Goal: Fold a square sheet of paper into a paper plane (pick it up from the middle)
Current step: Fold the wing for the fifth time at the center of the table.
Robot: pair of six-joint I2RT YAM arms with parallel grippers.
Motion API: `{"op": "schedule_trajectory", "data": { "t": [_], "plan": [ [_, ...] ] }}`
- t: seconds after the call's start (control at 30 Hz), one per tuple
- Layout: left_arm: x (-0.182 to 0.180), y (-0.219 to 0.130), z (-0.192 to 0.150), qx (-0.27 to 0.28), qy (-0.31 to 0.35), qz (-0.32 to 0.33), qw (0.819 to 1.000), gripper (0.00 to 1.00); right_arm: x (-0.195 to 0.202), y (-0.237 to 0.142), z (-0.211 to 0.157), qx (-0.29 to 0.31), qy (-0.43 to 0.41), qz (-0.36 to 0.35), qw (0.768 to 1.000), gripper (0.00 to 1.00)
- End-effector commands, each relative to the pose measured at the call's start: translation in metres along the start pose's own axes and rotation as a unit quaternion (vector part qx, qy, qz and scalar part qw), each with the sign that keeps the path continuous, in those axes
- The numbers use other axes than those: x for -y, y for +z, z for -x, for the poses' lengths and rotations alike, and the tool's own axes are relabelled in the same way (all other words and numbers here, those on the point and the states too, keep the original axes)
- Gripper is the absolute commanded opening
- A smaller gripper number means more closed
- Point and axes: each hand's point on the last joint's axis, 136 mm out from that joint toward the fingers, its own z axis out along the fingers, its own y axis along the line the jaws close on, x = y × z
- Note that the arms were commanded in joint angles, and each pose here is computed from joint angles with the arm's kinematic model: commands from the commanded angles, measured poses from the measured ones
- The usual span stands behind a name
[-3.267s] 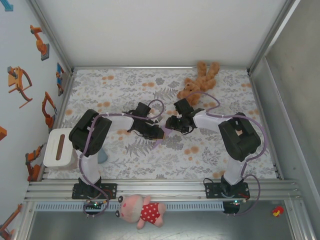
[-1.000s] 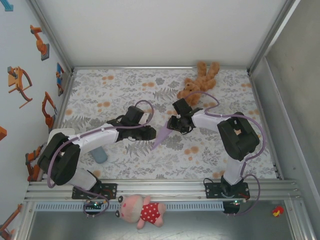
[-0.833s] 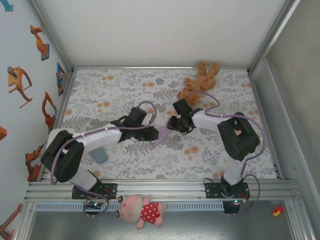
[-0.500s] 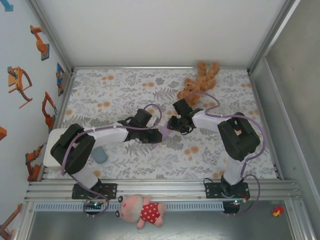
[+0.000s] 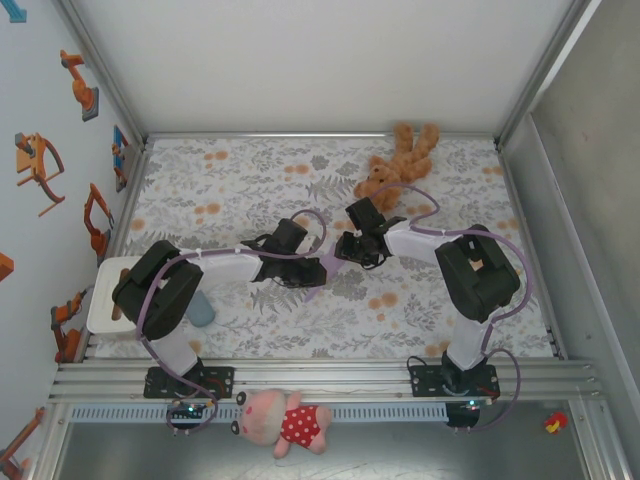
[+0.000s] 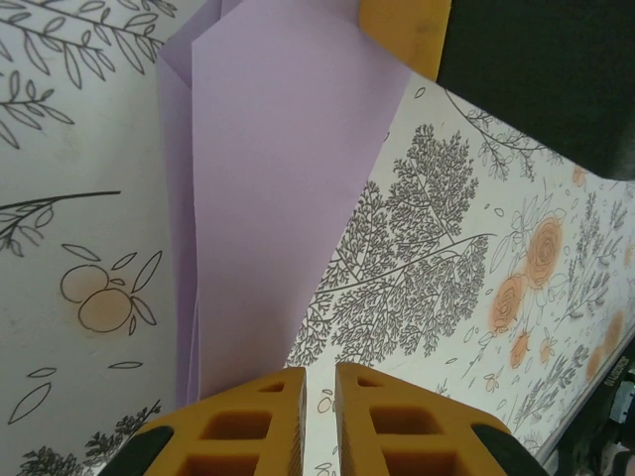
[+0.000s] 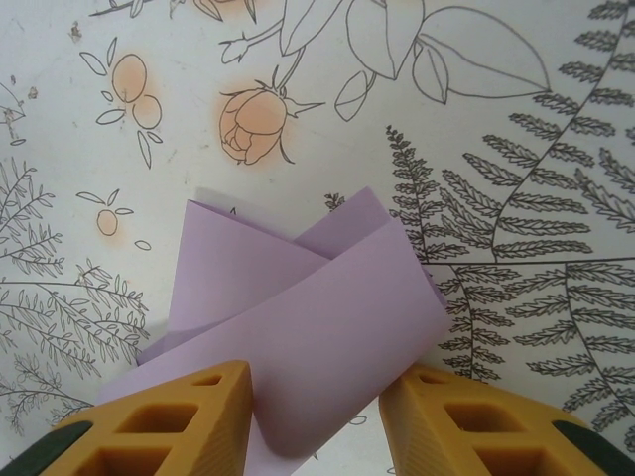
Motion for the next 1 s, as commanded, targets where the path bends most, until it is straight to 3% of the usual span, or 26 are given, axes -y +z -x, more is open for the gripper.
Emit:
{"op": "schedule_trajectory", "data": {
  "t": [0.0, 0.97],
  "plan": [
    [0.001, 0.004, -0.004, -0.007, -0.009, -0.009, 1.000, 0.15, 0.049, 0.034, -0.045, -0.068, 0.010, -0.077, 0.995, 0.39],
    [-0.008, 0.018, -0.020, -0.028, -0.008, 0.014, 0.999, 0.14, 0.048, 0.040, -0.049, -0.073, 0.016, -0.072, 0.995, 0.36]
  ]
}}
